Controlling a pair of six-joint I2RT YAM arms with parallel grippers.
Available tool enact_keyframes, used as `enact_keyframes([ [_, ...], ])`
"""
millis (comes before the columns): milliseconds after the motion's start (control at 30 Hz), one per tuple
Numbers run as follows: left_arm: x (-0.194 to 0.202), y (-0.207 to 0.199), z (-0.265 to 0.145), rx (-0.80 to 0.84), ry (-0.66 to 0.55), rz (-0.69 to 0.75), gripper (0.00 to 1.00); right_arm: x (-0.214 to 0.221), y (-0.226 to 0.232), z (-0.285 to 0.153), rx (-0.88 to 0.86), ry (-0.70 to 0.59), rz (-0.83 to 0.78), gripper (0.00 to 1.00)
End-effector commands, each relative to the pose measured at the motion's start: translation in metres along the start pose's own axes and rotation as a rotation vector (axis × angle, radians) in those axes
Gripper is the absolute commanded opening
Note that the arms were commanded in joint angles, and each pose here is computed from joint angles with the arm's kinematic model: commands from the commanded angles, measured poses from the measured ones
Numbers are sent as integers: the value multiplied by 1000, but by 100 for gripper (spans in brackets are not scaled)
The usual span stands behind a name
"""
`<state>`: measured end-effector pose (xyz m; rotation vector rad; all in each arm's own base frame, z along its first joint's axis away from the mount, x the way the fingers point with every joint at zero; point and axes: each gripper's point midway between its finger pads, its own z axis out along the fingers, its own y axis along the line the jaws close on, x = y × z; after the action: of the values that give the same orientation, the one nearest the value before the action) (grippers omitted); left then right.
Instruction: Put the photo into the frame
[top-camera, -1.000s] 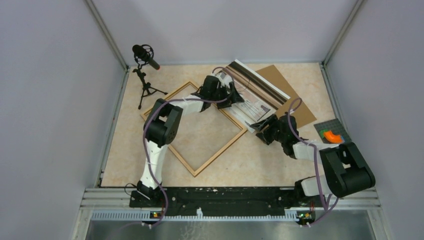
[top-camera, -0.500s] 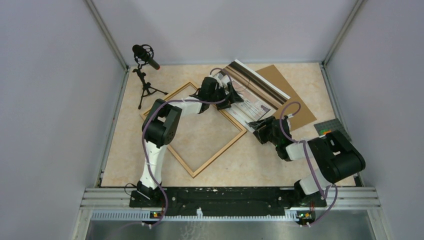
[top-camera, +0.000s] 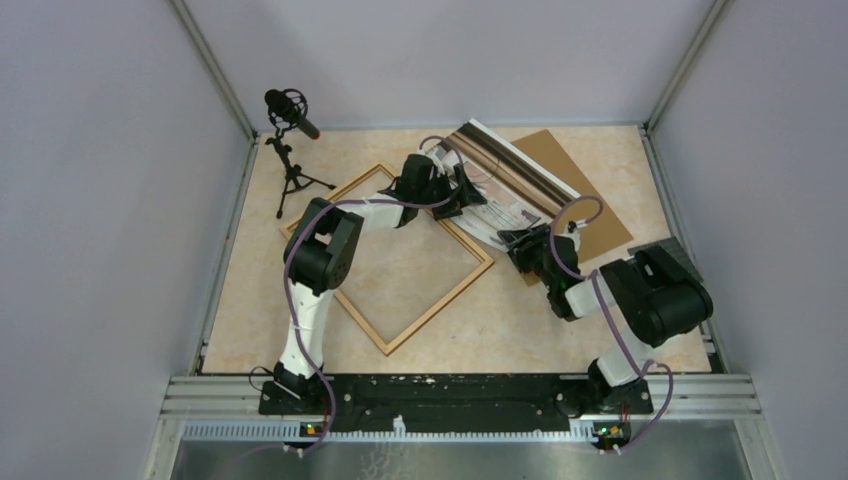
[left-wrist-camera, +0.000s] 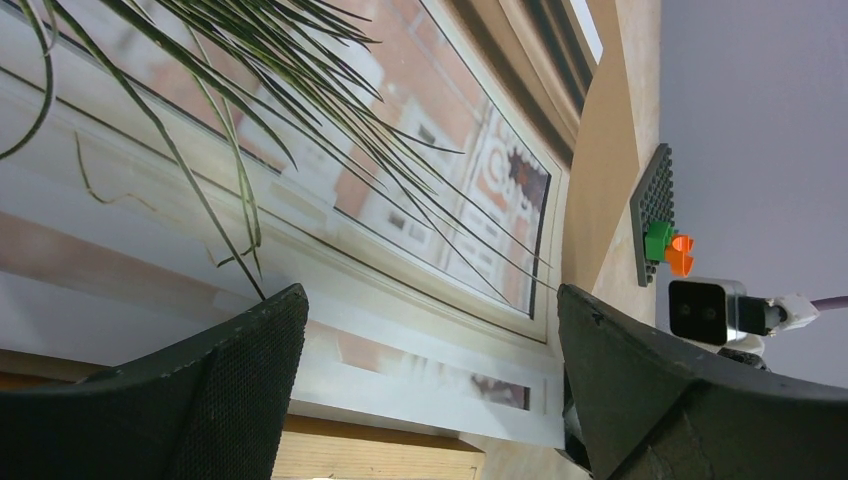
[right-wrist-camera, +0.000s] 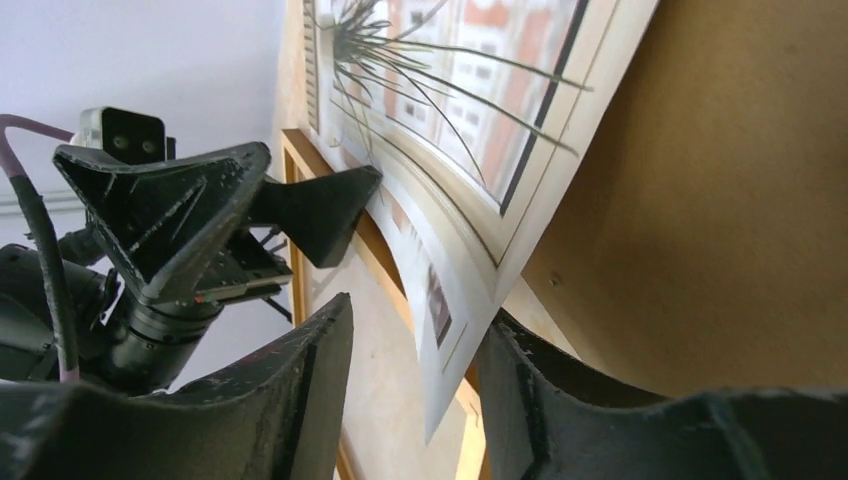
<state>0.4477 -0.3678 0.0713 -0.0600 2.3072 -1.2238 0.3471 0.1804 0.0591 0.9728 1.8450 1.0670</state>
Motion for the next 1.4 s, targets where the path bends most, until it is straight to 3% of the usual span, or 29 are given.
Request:
enact_keyframes([
  [0, 34, 32, -7, -104, 101, -62, 98, -19, 33, 17, -101, -94, -42, 39],
  [67, 32, 29, -8, -97, 98, -53, 98, -25, 33, 24, -97, -108, -40, 34],
  [233, 16, -1, -20, -45, 77, -11, 98, -36, 17, 37, -50, -129, -1, 33],
  [267, 9, -14, -26, -25, 63, -4, 98, -39, 14, 39, -45, -131, 8, 27],
  [400, -22, -101, -74, 163, 3, 68, 98, -63, 23, 35, -126, -136, -18, 2],
  [533, -51, -188, -154, 276, -108, 277, 98, -85, 52, 31, -180, -73, -183, 0],
  [733, -79, -224, -273, 136, -429, 529, 99, -118, 136, 13, -163, -15, -695, 0],
  [867, -82, -222, -345, 32, -632, 575, 99, -133, 227, -18, -253, -45, -1016, 0],
  [967, -81, -231, -400, 5, -771, 571, 98, -106, 289, -35, -357, -15, -1314, 0],
  [1033, -84, -241, -445, -3, -902, 553, 99, -55, 299, -42, -482, 114, -1653, 0],
  [1100, -86, -254, -494, -2, -1042, 561, 99, -17, 293, -42, -508, 144, -1989, 0],
  [1200, -80, -272, -570, 16, -1244, 568, 99, 41, 270, -48, -705, 172, -2404, 0],
  [1300, -72, -282, -614, 33, -1351, 570, 99, 84, 265, -63, -932, 47, -2503, 0],
  [1367, -67, -284, -634, 38, -1396, 561, 99, 107, 250, -73, -1060, 87, -2551, 0],
])
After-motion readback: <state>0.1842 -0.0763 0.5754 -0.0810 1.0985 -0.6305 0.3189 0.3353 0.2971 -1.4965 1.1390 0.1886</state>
